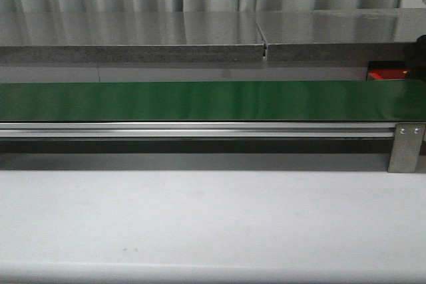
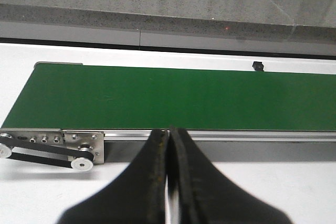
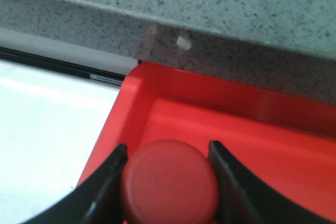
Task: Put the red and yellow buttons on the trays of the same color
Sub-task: 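Lift the red button with the right gripper and carry it to the red tray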
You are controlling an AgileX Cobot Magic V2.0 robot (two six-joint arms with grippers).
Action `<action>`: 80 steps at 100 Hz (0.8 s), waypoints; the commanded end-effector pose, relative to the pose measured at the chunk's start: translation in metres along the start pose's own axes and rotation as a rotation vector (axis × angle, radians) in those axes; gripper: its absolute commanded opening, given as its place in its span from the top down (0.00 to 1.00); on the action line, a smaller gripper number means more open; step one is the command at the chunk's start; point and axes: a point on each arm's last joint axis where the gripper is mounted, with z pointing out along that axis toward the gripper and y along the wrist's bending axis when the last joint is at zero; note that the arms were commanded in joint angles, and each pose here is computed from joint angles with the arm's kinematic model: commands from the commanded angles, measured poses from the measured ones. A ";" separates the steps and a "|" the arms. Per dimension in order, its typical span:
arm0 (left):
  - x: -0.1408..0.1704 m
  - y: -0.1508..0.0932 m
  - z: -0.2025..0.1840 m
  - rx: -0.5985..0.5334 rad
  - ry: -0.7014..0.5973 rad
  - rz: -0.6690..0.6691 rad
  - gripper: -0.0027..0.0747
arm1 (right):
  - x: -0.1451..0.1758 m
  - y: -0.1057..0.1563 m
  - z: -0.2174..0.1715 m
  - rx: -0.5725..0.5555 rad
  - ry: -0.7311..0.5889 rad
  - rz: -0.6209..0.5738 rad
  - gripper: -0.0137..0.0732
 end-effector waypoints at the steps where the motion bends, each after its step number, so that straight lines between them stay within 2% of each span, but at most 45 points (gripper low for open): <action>1: -0.015 -0.002 -0.003 0.006 -0.098 -0.013 0.99 | -0.041 -0.005 -0.025 0.032 -0.109 0.004 0.75; 17: -0.015 -0.002 -0.003 0.006 -0.098 -0.013 0.99 | -0.041 -0.005 -0.025 0.031 -0.109 0.004 0.74; 27: -0.015 -0.002 -0.003 0.006 -0.098 -0.013 0.99 | -0.041 -0.004 -0.025 0.021 -0.110 0.003 0.68; 34: -0.015 -0.002 -0.003 0.006 -0.098 -0.013 0.99 | -0.041 -0.003 -0.025 0.010 -0.110 0.002 0.57; 46: -0.015 -0.002 -0.003 0.006 -0.098 -0.013 0.99 | -0.041 -0.001 -0.025 -0.007 -0.111 0.001 0.30; 53: -0.015 -0.002 -0.003 0.006 -0.098 -0.013 0.99 | -0.041 -0.001 -0.025 -0.007 -0.111 0.001 0.19; 58: -0.015 -0.002 -0.003 0.006 -0.098 -0.013 0.99 | -0.041 -0.001 -0.025 -0.007 -0.111 0.001 0.14; 80: -0.015 -0.002 -0.003 0.006 -0.098 -0.013 0.99 | -0.054 -0.002 -0.036 0.016 -0.141 -0.008 0.13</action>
